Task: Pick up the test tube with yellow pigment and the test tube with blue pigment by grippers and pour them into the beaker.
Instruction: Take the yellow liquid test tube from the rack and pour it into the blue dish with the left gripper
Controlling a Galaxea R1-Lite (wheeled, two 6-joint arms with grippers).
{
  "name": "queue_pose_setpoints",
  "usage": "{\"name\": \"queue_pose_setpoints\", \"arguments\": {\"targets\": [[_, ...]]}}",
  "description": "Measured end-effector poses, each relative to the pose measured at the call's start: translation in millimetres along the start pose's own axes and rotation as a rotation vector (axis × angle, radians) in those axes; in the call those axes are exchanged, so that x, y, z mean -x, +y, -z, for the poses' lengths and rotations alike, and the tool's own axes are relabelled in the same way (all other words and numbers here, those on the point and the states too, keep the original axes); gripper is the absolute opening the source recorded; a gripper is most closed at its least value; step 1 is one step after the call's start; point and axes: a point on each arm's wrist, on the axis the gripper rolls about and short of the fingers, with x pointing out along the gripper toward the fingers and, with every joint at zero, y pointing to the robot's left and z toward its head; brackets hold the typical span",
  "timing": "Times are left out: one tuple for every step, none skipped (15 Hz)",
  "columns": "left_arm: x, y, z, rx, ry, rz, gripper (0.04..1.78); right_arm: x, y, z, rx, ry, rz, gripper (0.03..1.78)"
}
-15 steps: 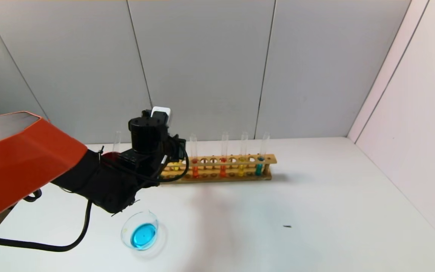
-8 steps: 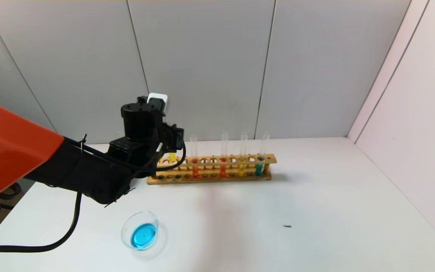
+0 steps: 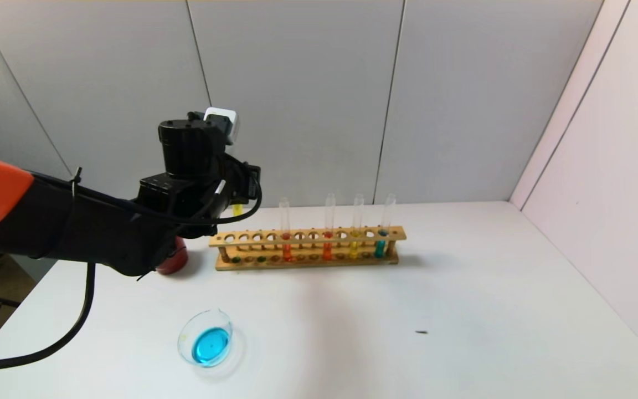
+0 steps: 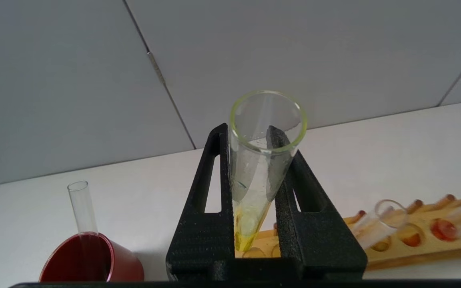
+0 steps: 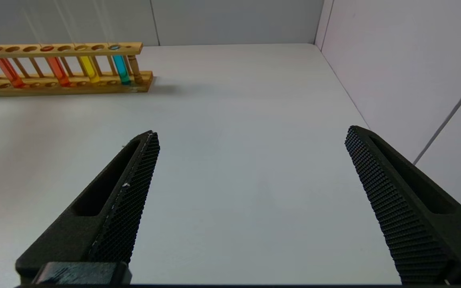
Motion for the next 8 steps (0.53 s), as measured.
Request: {"name": "queue_pose_setpoints", "arguments": {"targets": [[5.9, 2.8, -2.9, -0.004, 0.008, 0.001, 0.34, 0.0, 0.0, 0.0, 0.000, 0.000, 0.000, 1.70], [12.1, 6.4, -4.1, -0.010, 0.023, -0.001, 0.34, 0.0, 0.0, 0.0, 0.000, 0.000, 0.000, 1.70], [19.6, 9.9, -4.3, -0.020, 0.042, -0.001, 0.34, 0.0, 0.0, 0.0, 0.000, 0.000, 0.000, 1.70], [27.2, 12.9, -3.8, -0.029, 0.061, -0.003, 0.34, 0.0, 0.0, 0.0, 0.000, 0.000, 0.000, 1.70], [35.1, 16.4, -3.4, -0.037, 0.078, -0.006, 0.34, 0.0, 0.0, 0.0, 0.000, 0.000, 0.000, 1.70], [43.6, 20.5, -3.1, -0.047, 0.091, -0.008, 0.34, 0.0, 0.0, 0.0, 0.000, 0.000, 0.000, 1.70], [51.3, 25.0, -2.2, -0.057, 0.102, -0.012, 0.34, 0.0, 0.0, 0.0, 0.000, 0.000, 0.000, 1.70], [59.6, 29.0, -0.2, -0.071, 0.113, -0.012, 0.34, 0.0, 0.0, 0.0, 0.000, 0.000, 0.000, 1.70]]}}
